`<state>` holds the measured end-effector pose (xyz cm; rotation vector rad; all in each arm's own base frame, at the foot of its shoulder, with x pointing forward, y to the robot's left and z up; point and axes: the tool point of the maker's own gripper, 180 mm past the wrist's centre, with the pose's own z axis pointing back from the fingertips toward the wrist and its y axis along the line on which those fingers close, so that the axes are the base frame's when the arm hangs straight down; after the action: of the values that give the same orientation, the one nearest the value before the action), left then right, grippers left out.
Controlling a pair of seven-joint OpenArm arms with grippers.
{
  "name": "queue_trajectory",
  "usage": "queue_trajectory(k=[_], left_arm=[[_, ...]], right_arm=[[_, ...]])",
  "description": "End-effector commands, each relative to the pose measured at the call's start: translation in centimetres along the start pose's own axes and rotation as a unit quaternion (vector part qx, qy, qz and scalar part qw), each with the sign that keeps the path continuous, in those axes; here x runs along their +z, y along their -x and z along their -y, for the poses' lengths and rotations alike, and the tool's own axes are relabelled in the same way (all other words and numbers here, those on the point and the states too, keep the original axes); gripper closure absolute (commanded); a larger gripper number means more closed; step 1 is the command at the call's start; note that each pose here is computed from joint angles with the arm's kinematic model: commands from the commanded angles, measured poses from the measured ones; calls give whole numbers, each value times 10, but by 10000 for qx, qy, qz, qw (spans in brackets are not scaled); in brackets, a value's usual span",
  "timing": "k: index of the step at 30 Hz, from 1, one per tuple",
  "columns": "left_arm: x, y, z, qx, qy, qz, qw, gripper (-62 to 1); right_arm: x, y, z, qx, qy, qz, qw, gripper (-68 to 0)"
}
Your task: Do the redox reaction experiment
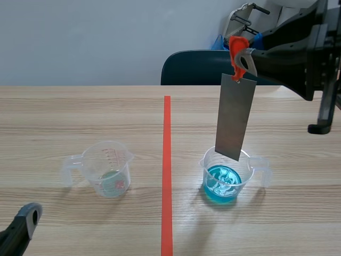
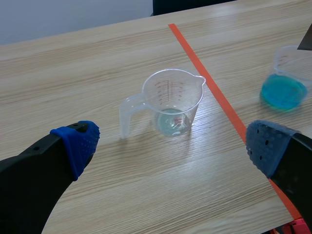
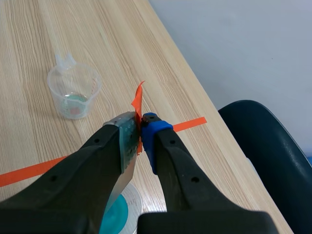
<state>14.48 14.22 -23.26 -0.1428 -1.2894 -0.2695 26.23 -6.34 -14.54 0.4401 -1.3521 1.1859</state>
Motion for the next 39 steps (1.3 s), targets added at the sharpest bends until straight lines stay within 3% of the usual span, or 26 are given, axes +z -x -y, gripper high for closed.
queue_trajectory(k=[1, 39], left_arm=[[-1, -10, 3, -10, 44, 148, 9999, -623], [-1, -8, 3, -23, 33, 104, 9999, -623]], right_arm=[[2, -11, 2, 102, -8, 175, 9998, -8], [2, -11, 2, 102, -8, 175, 9998, -8]])
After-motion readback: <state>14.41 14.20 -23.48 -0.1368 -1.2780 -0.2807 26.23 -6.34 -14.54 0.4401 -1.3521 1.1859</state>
